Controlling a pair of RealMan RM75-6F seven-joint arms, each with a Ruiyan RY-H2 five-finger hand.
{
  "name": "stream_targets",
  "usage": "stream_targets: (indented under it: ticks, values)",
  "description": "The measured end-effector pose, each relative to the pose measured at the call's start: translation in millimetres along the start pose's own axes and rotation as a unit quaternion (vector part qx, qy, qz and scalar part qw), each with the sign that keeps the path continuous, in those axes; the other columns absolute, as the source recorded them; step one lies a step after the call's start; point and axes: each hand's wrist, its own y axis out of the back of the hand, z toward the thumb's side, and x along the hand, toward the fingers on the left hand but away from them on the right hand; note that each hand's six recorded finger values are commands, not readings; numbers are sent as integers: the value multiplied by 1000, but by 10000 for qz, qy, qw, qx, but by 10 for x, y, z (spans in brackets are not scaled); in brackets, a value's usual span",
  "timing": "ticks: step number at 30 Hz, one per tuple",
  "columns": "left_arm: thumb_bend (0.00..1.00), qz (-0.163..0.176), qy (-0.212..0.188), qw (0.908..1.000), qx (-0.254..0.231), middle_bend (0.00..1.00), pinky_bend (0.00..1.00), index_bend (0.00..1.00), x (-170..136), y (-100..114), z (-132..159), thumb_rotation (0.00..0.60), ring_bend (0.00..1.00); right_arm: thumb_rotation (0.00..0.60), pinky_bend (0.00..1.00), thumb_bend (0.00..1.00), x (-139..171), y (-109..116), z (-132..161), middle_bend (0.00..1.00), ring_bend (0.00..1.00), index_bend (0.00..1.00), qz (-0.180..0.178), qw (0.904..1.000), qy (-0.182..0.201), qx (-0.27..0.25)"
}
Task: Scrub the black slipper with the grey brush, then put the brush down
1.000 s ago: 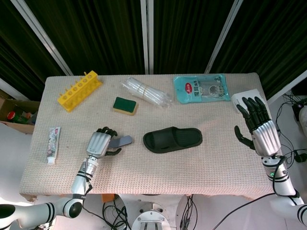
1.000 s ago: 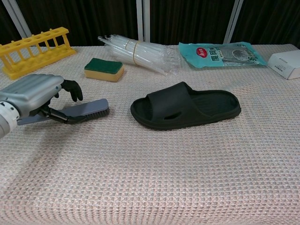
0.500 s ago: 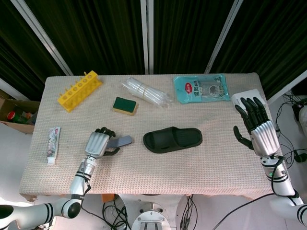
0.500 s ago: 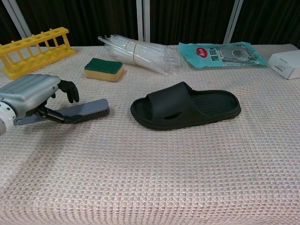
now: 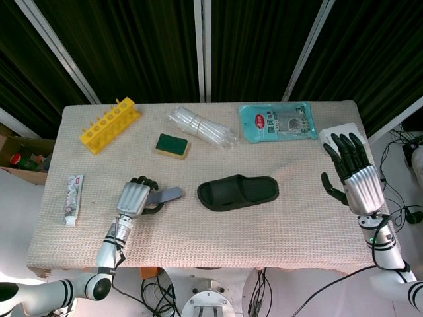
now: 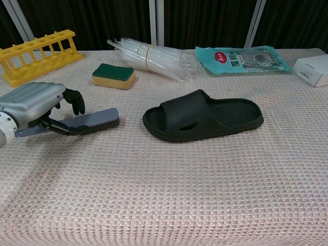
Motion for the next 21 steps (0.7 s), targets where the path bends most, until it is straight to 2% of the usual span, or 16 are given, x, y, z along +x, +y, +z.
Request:
stream_targets:
  ticks: [17,21]
  values:
    - [280,-56,-10,9999,-107,444,365,457,21,-16,11,379,298,600,0,480,8,-21,-13,0,0,0,96,9999,-14,-29]
    - [301,-68,-14,9999,-115,455,371,470,22,-15,13,409,307,600,0,480,11,-21,-19,0,0,0,101,9999,-23,-33]
